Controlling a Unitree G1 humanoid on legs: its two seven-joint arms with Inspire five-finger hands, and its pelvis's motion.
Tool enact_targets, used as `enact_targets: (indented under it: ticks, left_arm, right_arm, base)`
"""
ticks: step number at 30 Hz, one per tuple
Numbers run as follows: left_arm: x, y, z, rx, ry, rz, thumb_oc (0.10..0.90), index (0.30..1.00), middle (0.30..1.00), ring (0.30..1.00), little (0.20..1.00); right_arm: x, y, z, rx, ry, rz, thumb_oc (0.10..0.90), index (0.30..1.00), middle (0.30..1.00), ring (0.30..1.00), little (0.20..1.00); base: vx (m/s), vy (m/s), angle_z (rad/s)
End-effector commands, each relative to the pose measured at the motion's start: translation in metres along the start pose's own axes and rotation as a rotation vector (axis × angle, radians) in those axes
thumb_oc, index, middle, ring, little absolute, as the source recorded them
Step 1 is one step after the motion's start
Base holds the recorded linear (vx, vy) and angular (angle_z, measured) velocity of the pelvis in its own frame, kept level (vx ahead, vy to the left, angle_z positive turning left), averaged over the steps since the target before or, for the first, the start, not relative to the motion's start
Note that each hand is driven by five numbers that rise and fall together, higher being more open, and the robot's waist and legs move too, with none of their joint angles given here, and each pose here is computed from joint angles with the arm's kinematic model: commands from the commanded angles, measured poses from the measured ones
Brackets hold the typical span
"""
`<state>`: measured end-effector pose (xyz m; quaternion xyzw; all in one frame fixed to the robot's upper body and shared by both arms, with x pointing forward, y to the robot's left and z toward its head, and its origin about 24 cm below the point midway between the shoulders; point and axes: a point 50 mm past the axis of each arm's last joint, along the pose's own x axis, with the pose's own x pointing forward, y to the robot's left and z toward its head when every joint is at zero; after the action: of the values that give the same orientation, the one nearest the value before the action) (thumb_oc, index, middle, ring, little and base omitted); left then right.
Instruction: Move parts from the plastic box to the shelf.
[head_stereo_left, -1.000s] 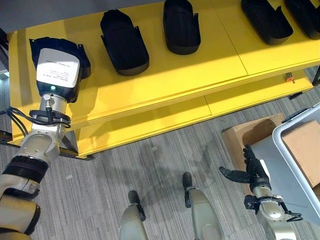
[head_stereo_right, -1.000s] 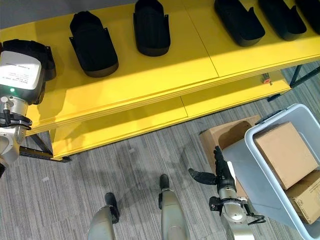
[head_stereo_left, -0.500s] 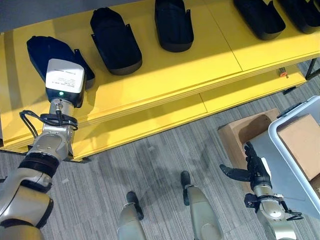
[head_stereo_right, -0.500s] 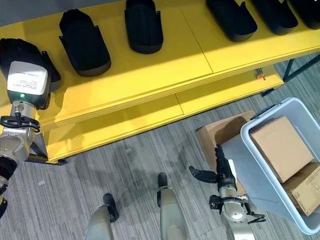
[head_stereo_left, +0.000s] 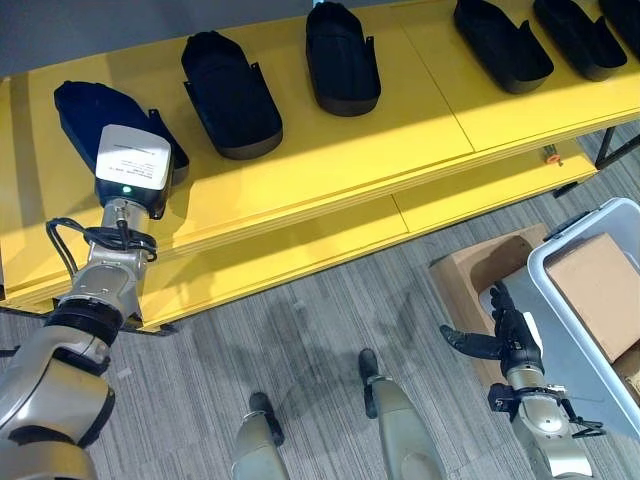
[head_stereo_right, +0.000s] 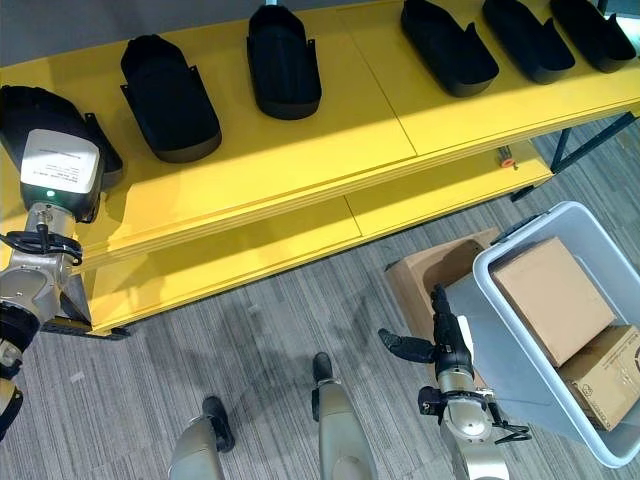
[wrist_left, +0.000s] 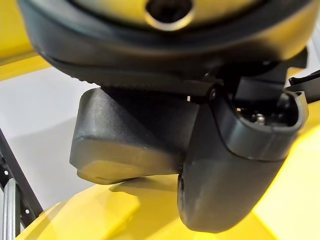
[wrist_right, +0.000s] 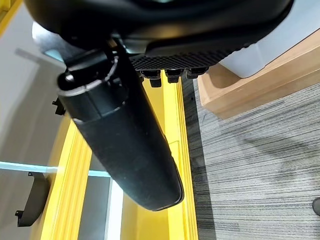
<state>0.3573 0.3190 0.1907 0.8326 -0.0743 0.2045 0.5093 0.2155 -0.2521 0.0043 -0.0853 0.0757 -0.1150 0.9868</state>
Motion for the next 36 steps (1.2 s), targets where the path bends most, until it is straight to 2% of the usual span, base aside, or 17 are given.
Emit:
enact_targets:
  ticks: [1,7,8,11,20,36]
  left_arm:
    - [-0.005,-0.009,-0.029,0.044,0.060,-0.127,0.400,0.300,0.300,0.300,0.300]
    - [-0.003,-0.006,-0.039,0.089,0.071,-0.131,0.400,0.300,0.300,0.300,0.300]
    - [-0.004,-0.006,-0.039,0.090,0.073,-0.133,0.502,0.443,0.443,0.443,0.443]
    - [-0.002,-0.005,-0.040,0.095,0.075,-0.136,0.900,1.000,1.000,1.000,1.000]
    - [-0.002,-0.004,-0.032,0.065,0.031,-0.150,0.900,1.000,1.000,1.000,1.000]
    - [-0.022,-0.021,-0.032,-0.038,-0.006,-0.278,0.900,1.000,1.000,1.000,1.000]
  right_arm:
    - [0.010,-0.023,0.055,0.009,-0.279,-0.062,0.900,1.000,1.000,1.000,1.000]
    - [0.011,-0.023,0.059,0.020,-0.293,-0.061,0.900,1.000,1.000,1.000,1.000]
    - [0.010,-0.023,0.058,0.019,-0.291,-0.062,0.900,1.000,1.000,1.000,1.000]
    - [0.010,-0.023,0.059,0.015,-0.294,-0.056,0.900,1.000,1.000,1.000,1.000]
    - [0.010,-0.025,0.059,0.007,-0.286,-0.056,0.900,1.000,1.000,1.000,1.000]
    - [0.007,-0.035,0.060,0.013,-0.287,-0.063,0.900,1.000,1.000,1.000,1.000]
  base:
    - [0.00,0.000,0.00]
    - [0.00,0.000,0.00]
    - [0.00,0.000,0.00]
    - [0.00,0.000,0.00]
    - [0.00,0.000,0.00]
    - [0.00,-0.001,0.01]
